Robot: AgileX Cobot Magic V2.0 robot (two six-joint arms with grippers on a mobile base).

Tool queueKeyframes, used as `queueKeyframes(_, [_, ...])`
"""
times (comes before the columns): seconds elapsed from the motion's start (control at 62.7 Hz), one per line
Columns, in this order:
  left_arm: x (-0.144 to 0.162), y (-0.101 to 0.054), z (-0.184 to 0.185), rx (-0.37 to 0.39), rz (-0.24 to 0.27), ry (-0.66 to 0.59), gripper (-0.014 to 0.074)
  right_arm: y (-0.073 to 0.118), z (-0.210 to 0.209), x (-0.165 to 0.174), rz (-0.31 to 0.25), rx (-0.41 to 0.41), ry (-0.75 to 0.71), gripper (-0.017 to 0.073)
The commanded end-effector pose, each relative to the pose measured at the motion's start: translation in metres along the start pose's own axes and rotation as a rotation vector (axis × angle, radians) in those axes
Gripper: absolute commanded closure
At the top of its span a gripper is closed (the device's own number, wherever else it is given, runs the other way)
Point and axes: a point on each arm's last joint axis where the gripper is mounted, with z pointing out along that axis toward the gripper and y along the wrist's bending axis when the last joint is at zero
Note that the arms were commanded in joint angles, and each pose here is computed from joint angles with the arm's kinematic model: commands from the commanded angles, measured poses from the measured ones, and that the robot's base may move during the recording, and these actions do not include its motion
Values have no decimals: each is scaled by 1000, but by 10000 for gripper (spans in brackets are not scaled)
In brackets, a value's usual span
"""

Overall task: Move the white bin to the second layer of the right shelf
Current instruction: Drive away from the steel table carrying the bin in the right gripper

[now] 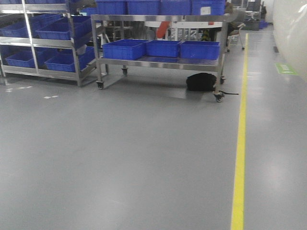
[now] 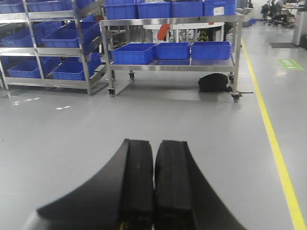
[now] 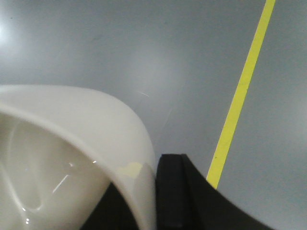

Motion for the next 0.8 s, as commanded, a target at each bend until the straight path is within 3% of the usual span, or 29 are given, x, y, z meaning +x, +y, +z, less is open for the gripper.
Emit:
queueKeyframes(0.0, [4, 0, 0, -5, -9, -62, 509, 4, -5, -15, 13, -24, -108, 503])
queueKeyframes(0.782, [4, 0, 0, -5, -9, -62, 509, 4, -5, -15, 13, -24, -108, 503])
